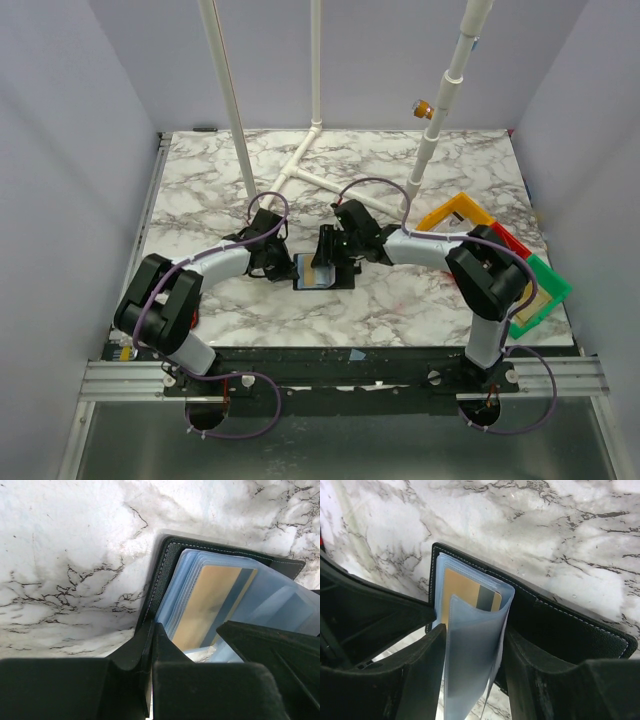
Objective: Take the credit cards out of the card holder
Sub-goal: Remove the credit card from the card holder.
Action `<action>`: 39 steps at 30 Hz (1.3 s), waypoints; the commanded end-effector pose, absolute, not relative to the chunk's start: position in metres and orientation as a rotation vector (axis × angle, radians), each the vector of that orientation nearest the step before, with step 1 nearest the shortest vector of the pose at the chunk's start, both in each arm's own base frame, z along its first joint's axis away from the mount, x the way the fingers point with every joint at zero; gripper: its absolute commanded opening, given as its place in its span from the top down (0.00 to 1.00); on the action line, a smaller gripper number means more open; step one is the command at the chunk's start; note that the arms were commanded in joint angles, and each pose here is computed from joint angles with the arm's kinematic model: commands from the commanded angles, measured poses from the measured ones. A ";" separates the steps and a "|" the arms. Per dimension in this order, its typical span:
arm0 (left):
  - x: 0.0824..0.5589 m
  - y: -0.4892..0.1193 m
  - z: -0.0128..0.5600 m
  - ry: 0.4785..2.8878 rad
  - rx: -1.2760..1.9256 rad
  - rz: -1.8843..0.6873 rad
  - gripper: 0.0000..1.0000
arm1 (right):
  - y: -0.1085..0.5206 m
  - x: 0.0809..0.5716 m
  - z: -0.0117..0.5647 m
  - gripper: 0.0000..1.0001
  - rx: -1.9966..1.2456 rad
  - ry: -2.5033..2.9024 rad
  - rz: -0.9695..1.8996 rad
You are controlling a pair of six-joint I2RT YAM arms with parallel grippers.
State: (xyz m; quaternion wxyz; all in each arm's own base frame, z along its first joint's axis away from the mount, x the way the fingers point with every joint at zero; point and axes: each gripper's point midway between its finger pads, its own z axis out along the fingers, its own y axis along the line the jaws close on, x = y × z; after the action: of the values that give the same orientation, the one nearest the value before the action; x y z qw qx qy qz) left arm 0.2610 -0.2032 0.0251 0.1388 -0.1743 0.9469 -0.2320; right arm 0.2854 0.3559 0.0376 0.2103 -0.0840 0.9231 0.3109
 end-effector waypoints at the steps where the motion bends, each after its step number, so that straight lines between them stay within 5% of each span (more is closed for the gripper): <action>1: 0.262 -0.199 0.020 2.750 -0.509 -0.620 1.00 | 0.359 0.286 0.064 0.49 -0.246 2.512 0.924; 12: 0.269 -0.199 0.035 2.721 -0.463 -0.610 1.00 | 0.326 0.295 0.045 0.75 -0.241 2.563 0.647; 29: 0.289 -0.249 0.063 2.710 -0.279 -0.715 1.00 | 0.329 0.291 0.056 0.68 -0.217 2.539 0.731; 39: 0.287 -0.279 0.058 2.731 -0.242 -0.813 1.00 | 0.319 0.291 0.081 0.50 -0.161 2.488 0.736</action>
State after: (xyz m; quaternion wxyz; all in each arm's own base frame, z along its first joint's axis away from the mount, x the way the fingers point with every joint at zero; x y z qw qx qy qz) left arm 0.2820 -0.2570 0.0404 0.1314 -0.0981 0.9561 -0.2430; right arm 0.2888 0.3236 0.0596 0.2451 -0.0710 0.9306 0.2625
